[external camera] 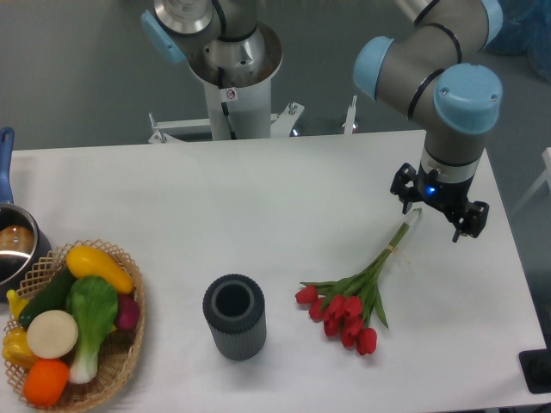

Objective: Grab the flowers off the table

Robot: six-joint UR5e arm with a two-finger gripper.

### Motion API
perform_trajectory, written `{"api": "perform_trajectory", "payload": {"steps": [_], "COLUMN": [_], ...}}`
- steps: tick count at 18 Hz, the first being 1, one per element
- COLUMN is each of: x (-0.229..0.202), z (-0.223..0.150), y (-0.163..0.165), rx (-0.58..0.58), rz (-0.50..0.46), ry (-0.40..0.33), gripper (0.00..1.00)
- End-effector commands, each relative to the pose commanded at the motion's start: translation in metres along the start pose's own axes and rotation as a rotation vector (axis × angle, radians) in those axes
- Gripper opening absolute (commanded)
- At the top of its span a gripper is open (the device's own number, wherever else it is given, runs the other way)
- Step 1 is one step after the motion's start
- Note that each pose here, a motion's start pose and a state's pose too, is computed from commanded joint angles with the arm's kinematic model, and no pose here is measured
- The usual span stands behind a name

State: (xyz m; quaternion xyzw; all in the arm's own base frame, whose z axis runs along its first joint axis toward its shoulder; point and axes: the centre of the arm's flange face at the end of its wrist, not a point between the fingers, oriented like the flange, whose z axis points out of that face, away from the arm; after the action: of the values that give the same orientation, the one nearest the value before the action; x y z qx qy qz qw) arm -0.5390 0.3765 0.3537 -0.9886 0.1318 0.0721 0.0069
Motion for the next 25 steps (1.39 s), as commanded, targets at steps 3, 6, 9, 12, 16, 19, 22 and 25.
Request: {"api": "perform_trajectory", "payload": {"steps": [3, 6, 9, 12, 16, 19, 22, 25], "x": [0.0, 0.006, 0.016, 0.024, 0.031, 0.035, 0.035, 0.038], "z": [0.001, 0.01, 0.029, 0.042, 0.052, 0.058, 0.072, 0.095], "y": [-0.001, -0.005, -0.005, -0.005, -0.013, -0.023, -0.026, -0.047], "rx": [0.005, 0.013, 0.028, 0.058, 0.077, 0.073, 0.069, 0.069], "rz": [0.0, -0.006, -0.031, -0.037, -0.092, -0.075, -0.073, -0.045], "ry": [0.002, 0.014, -0.023, -0.017, 0.008, 0.015, 0.037, 0.049], "gripper": [1.0, 1.0, 1.0, 1.0, 1.0, 1.0, 1.0, 1.0]}}
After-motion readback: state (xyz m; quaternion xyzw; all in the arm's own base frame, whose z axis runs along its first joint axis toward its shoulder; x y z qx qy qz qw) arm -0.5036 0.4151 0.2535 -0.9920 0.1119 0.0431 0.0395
